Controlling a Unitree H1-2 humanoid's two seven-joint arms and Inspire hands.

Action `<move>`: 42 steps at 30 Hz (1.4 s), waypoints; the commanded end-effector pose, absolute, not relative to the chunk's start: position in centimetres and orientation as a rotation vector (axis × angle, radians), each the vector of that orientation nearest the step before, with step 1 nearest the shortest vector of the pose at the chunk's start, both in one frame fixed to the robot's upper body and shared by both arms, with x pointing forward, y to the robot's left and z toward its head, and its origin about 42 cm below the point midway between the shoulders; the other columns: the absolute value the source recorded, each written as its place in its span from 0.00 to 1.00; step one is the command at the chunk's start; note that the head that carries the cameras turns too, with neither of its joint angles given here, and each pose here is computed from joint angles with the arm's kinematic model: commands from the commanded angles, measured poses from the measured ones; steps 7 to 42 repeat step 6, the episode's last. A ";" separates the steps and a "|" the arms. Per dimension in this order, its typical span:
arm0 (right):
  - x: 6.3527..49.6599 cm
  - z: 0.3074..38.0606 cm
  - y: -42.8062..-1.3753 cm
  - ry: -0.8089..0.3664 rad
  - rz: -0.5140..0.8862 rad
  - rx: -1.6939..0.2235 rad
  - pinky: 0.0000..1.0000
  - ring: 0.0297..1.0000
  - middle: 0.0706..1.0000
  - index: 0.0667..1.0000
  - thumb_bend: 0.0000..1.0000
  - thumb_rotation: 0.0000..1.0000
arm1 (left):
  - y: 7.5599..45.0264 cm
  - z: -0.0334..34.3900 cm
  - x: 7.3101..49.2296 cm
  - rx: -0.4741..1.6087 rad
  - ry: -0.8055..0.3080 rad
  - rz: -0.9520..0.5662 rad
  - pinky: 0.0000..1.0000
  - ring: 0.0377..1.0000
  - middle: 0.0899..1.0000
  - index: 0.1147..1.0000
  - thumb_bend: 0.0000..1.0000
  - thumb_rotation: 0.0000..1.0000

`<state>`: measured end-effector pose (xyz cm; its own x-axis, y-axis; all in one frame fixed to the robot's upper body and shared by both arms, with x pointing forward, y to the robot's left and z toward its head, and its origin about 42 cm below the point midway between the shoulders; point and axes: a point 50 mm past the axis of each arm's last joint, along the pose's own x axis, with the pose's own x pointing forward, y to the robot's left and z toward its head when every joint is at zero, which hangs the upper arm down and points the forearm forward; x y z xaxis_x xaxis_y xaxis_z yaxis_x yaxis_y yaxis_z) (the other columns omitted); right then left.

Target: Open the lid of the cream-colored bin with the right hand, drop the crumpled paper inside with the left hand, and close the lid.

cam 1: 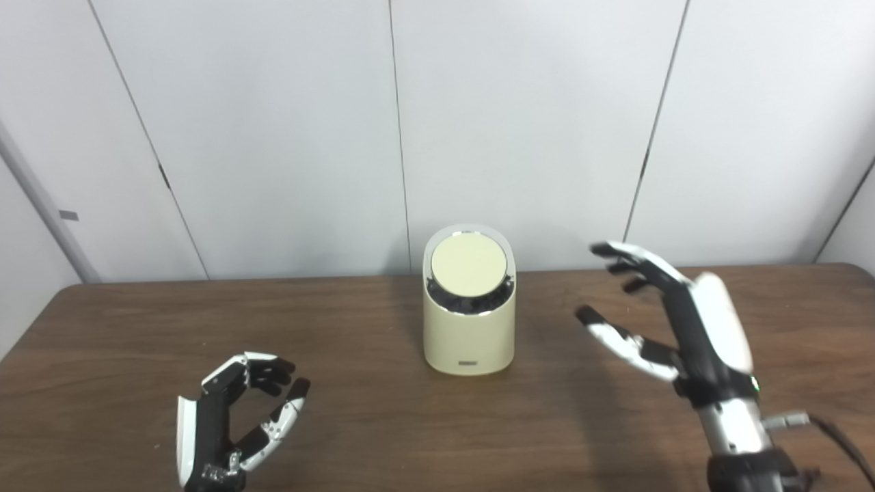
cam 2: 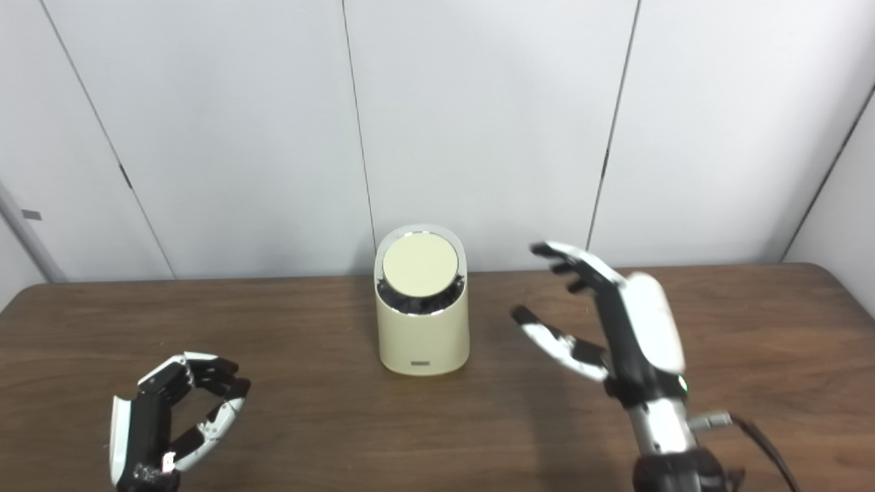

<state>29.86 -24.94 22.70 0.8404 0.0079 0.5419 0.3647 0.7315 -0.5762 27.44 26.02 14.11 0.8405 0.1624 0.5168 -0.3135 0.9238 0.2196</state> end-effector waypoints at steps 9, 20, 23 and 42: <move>29.1 20.9 -25.7 -0.661 -0.298 -0.616 0.48 0.60 0.66 0.66 0.34 0.43 | 26.4 14.7 27.8 0.310 -0.557 0.263 0.43 0.49 0.50 0.42 0.48 0.06; 29.1 20.9 -25.7 -0.661 -0.298 -0.616 0.48 0.60 0.66 0.66 0.34 0.43 | 26.4 14.7 27.8 0.310 -0.557 0.263 0.43 0.49 0.50 0.42 0.48 0.06; 29.1 20.9 -25.7 -0.661 -0.298 -0.616 0.48 0.60 0.66 0.66 0.34 0.43 | 26.4 14.7 27.8 0.310 -0.557 0.263 0.43 0.49 0.50 0.42 0.48 0.06; 29.1 20.9 -25.7 -0.661 -0.298 -0.616 0.48 0.60 0.66 0.66 0.34 0.43 | 26.4 14.7 27.8 0.310 -0.557 0.263 0.43 0.49 0.50 0.42 0.48 0.06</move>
